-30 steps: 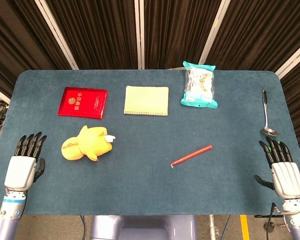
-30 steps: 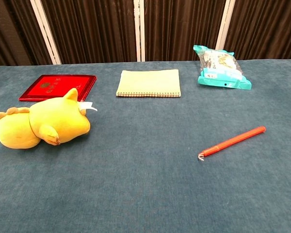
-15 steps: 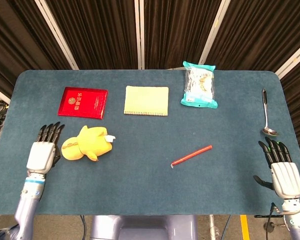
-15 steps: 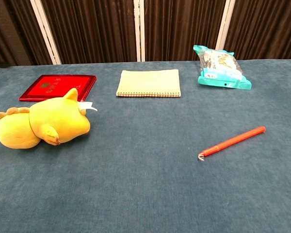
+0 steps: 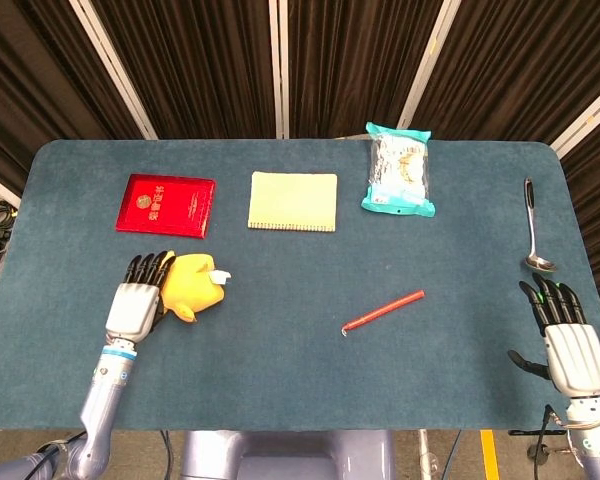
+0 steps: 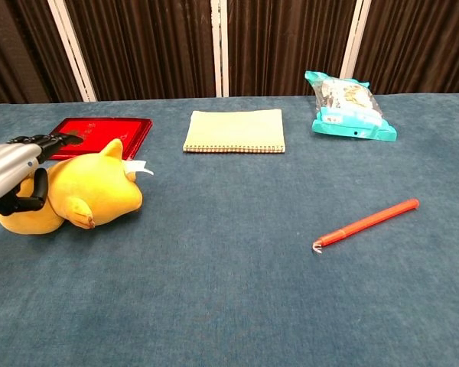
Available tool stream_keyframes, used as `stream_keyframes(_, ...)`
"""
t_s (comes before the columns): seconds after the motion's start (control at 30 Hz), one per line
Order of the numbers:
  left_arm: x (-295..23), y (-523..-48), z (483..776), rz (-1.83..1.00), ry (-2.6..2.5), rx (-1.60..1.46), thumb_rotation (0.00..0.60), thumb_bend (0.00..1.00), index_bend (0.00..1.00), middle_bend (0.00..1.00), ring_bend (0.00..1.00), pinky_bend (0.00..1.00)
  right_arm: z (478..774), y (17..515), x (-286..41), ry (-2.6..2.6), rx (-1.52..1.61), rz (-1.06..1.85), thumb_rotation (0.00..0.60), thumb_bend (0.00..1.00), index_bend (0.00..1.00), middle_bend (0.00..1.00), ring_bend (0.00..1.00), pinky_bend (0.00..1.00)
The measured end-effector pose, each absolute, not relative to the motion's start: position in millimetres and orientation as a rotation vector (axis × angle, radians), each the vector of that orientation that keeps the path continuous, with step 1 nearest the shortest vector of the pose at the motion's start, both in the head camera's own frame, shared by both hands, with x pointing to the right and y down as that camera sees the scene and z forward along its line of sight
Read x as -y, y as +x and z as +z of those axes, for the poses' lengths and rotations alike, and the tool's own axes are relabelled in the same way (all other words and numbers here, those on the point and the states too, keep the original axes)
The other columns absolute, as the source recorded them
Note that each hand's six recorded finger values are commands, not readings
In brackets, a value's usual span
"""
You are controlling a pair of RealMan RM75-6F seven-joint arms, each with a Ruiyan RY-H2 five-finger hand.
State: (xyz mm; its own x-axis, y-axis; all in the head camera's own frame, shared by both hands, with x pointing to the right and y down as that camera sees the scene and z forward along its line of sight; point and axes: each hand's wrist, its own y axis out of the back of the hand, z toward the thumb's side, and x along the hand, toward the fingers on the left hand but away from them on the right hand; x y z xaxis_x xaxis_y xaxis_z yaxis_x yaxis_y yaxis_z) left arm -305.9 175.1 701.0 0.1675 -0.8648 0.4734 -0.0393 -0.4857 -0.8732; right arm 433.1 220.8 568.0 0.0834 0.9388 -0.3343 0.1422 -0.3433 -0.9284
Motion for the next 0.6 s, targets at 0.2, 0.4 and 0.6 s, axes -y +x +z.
stream_keyframes(0.2, -175.8, -299.5, 712.2, -1.41, -1.69, -0.846, 0.6, 1.0, 0.0, 0.0, 0.0, 0.0, 567.3, 433.1, -221.0, -1.612, 1.097, 1.335, 0.6, 0.08, 0.02, 0.0, 0.0, 0.0)
stream_keyframes(0.4, -176.8, -283.6, 733.3, -1.418, -1.668, -0.785, 0.6, 1.0, 0.0, 0.0, 0.0, 0.0, 568.9, 433.5, -220.5, -1.614, 1.094, 1.342, 0.6, 0.08, 0.02, 0.0, 0.0, 0.0)
stream_keyframes(0.6, -177.6, -252.7, 744.1, -1.364, -1.68, -0.715, 0.6, 1.0, 0.0, 0.0, 0.0, 0.0, 571.0, 432.9, -220.7, -1.617, 1.089, 1.348, 0.6, 0.08, 0.02, 0.0, 0.0, 0.0)
